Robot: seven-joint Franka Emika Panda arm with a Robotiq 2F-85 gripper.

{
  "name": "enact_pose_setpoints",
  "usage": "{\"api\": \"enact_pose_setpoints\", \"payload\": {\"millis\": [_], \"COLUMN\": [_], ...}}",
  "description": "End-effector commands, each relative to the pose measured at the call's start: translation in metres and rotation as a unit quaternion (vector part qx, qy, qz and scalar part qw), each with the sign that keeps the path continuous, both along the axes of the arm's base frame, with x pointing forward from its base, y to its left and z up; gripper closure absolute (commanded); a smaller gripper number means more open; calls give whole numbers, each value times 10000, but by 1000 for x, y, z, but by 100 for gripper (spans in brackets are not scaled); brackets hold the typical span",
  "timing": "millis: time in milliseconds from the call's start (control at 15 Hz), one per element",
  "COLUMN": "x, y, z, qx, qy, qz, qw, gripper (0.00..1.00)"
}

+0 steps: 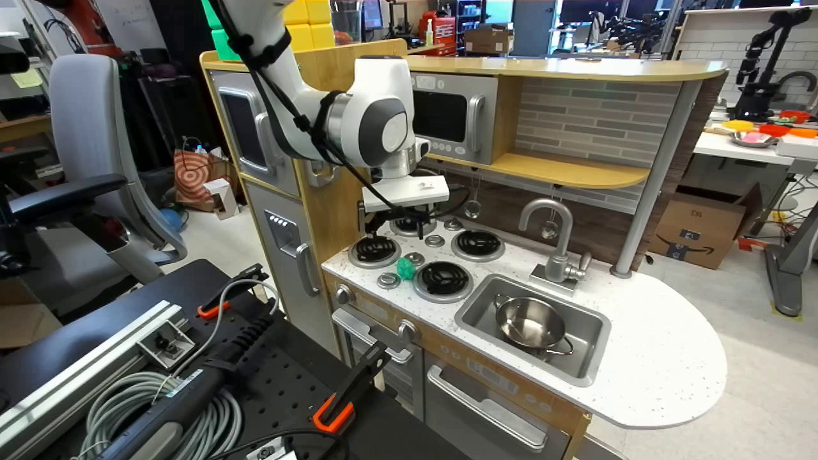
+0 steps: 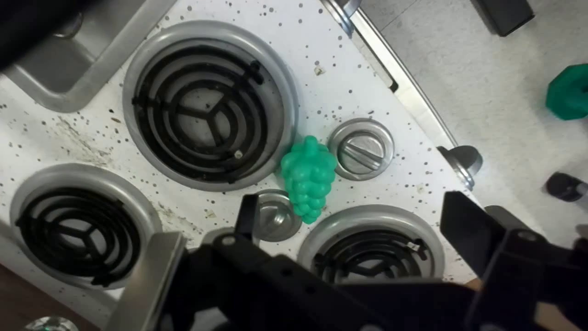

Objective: Put the thing on the stove inside the pot in the sink

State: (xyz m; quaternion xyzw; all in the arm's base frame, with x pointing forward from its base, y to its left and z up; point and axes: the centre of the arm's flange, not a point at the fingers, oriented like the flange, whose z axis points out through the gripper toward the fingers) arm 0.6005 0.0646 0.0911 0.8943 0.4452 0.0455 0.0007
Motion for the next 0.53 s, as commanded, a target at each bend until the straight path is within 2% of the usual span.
{"api": "enact_pose_setpoints", "payload": {"millis": [0,200,267,467], "x": [0,1,4,15], "y": [-1,-1,0,4], "z": [2,6,1,-24], "qx": [77,193,140,16], "qy": [127,265,61,-60], "qz": [195,450,302,27], "qw": [9997,9984,9994,10000], "gripper": [0,0,0,0]}}
